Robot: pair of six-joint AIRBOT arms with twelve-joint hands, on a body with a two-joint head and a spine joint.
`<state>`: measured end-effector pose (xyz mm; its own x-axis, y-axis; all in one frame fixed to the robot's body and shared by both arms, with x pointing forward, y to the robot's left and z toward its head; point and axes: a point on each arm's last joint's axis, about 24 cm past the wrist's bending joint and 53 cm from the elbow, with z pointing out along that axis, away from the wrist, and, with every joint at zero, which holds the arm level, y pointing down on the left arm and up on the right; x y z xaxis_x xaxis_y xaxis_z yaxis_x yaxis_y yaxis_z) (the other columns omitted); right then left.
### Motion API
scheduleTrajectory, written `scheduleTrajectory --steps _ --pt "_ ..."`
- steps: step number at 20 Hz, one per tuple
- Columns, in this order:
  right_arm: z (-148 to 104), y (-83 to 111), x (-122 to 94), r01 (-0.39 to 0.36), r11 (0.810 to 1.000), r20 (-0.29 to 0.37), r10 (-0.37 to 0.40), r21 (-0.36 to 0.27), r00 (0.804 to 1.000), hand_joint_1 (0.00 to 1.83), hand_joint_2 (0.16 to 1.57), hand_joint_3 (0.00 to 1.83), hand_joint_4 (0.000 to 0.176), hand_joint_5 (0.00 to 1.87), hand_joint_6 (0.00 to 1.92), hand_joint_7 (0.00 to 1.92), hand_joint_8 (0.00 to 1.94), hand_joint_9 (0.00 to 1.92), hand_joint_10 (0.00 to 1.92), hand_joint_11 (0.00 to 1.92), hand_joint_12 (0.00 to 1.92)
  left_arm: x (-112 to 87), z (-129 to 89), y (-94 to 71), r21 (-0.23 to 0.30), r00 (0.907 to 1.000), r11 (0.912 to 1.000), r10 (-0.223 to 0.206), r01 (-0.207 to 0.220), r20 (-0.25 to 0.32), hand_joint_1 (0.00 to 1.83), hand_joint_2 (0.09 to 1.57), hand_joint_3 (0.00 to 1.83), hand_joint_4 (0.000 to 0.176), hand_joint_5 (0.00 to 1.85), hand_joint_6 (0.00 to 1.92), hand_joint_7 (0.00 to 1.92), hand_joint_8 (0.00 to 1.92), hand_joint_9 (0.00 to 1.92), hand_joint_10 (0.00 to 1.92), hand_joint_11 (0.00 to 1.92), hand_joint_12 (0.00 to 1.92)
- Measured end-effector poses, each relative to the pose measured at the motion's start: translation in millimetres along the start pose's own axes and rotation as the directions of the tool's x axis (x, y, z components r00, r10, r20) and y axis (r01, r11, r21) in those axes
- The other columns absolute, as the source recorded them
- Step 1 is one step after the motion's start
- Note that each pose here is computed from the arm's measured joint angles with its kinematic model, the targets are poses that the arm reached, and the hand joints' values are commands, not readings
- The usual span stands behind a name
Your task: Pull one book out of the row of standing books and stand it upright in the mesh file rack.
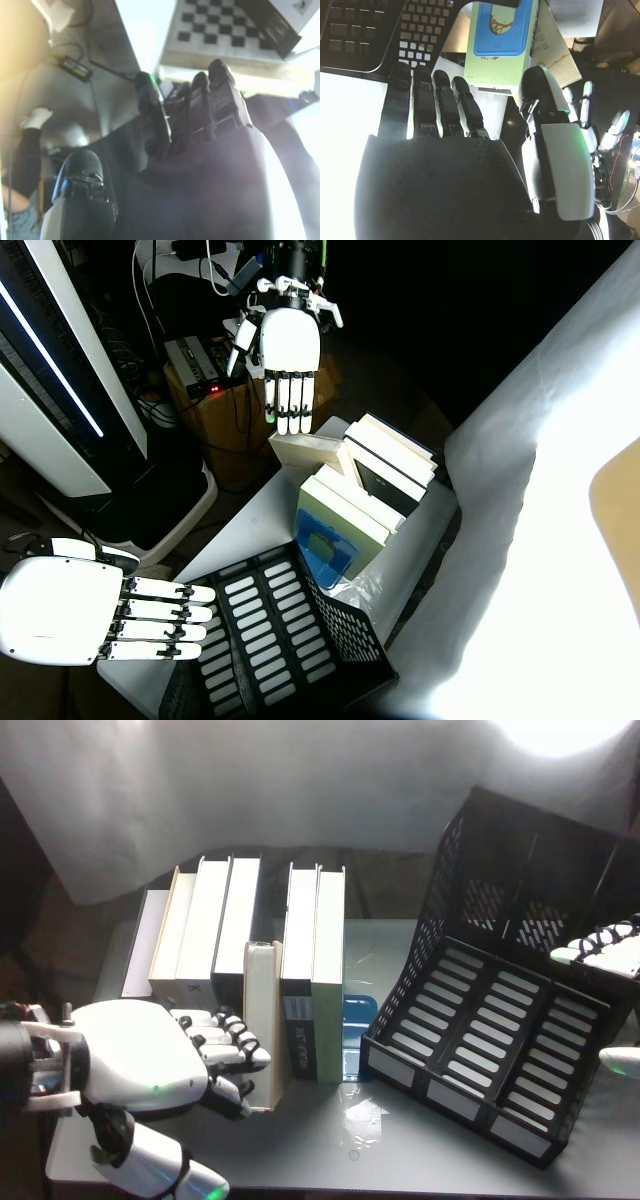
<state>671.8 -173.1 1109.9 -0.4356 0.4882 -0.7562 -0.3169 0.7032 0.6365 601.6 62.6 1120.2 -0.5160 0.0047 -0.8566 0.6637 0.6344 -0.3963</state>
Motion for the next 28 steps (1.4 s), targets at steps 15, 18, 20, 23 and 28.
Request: scheduleTrajectory --steps 15,18,20,23,28 --pt "-2.8 74.4 -2.2 0.085 0.974 -0.012 -0.090 -0.211 0.996 0.82 1.19 0.00 0.000 0.00 0.00 0.00 0.00 0.00 0.00 0.00 0.00 -66.7 -51.8 42.2 0.061 0.8296 0.8734 -0.479 0.483 0.287 0.00 1.30 0.03 0.000 0.00 0.00 0.00 0.00 0.00 0.00 0.00 0.00" --pt "3.3 98.9 -6.1 0.138 0.951 -0.007 -0.146 -0.275 0.989 0.79 1.16 0.00 0.000 0.00 0.00 0.00 0.00 0.00 0.00 0.00 0.00 -83.7 -65.9 60.4 0.113 0.7395 0.8191 -0.560 0.562 0.374 0.04 1.32 0.02 0.000 0.00 0.00 0.00 0.00 0.00 0.00 0.00 0.00" --pt "12.0 108.8 -1.9 0.165 0.941 -0.025 -0.180 -0.295 0.983 0.80 1.14 0.00 0.000 0.00 0.00 0.00 0.00 0.00 0.00 0.00 0.00 -91.0 -76.1 69.2 0.156 0.6855 0.7923 -0.593 0.590 0.422 0.07 1.31 0.01 0.003 0.00 0.00 0.00 0.00 0.00 0.00 0.00 0.00" --pt "25.9 135.2 5.7 0.233 0.908 -0.039 -0.263 -0.349 0.964 0.74 1.12 0.00 0.000 0.00 0.00 0.00 0.00 0.00 0.00 0.00 0.00 -101.1 -96.2 95.1 0.195 0.5941 0.7557 -0.623 0.625 0.509 0.06 1.33 0.01 0.000 0.00 0.00 0.00 0.00 0.00 0.00 0.00 0.00" --pt "45.3 163.7 6.4 0.330 0.851 -0.043 -0.379 -0.409 0.925 0.78 1.11 0.00 0.000 0.00 0.00 0.00 0.00 0.00 0.00 0.00 0.00 -104.7 -117.1 135.9 0.222 0.4979 0.7376 -0.614 0.638 0.612 0.21 1.30 0.00 0.000 0.00 0.00 0.00 0.00 0.00 0.00 0.00 0.00"
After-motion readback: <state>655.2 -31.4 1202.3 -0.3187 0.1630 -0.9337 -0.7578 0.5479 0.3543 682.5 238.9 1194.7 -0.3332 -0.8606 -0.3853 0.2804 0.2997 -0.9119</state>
